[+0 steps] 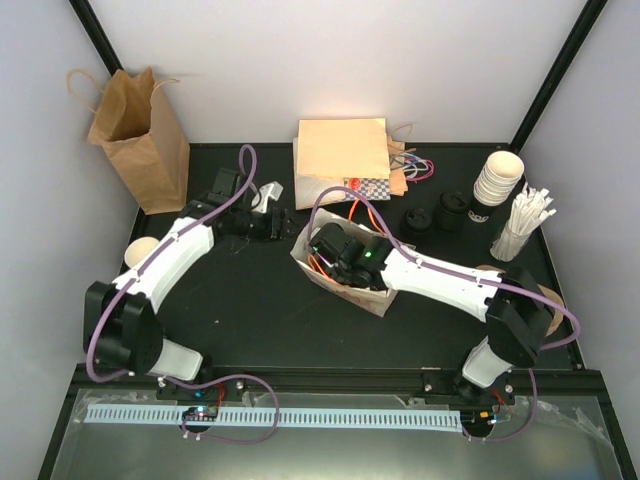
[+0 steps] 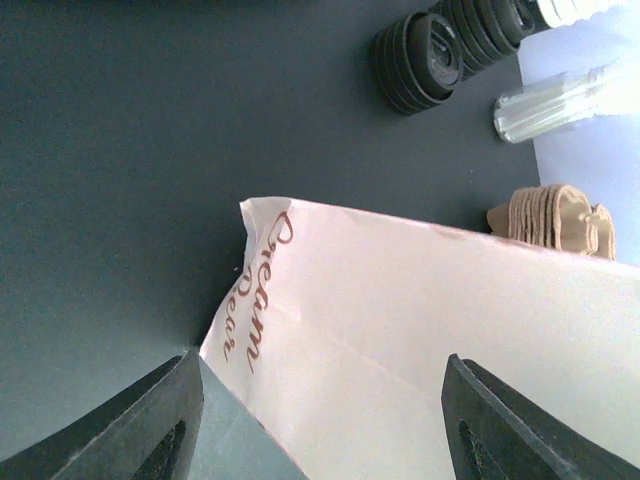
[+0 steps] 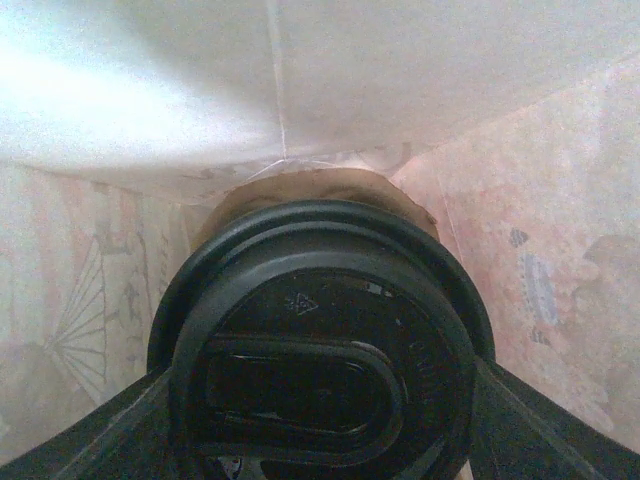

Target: Pack the takeout coffee

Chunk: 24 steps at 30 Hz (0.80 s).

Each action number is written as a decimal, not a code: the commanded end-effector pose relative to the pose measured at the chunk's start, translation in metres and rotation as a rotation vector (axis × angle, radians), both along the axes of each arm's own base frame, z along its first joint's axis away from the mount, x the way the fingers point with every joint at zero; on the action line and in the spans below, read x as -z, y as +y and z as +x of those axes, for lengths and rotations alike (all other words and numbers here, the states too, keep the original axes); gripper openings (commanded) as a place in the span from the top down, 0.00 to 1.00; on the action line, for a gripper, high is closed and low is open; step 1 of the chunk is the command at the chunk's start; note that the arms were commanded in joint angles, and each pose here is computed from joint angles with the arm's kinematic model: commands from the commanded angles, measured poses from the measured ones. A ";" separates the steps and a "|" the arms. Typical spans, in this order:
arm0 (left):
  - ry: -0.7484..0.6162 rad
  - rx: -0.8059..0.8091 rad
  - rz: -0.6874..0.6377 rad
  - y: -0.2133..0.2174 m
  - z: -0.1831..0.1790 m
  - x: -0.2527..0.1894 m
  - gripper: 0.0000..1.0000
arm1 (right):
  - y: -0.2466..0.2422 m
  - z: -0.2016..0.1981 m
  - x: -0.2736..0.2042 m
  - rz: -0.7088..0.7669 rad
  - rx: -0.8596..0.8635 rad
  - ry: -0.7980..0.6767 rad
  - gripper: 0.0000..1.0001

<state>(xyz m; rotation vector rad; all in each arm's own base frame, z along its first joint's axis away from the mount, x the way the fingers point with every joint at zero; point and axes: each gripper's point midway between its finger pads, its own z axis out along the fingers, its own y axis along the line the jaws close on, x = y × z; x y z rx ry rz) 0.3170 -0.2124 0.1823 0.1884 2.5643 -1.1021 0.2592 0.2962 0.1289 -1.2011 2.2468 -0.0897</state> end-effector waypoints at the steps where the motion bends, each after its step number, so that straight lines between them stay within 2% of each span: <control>1: -0.029 -0.033 0.008 0.011 -0.012 -0.014 0.32 | -0.015 -0.003 0.033 -0.088 0.025 0.124 0.66; 11: -0.066 -0.022 -0.050 0.013 -0.041 -0.031 0.32 | -0.031 0.013 0.043 -0.060 0.107 0.259 0.66; 24: -0.055 -0.007 -0.069 0.007 -0.065 -0.020 0.33 | -0.034 0.012 0.065 -0.024 0.179 0.434 0.66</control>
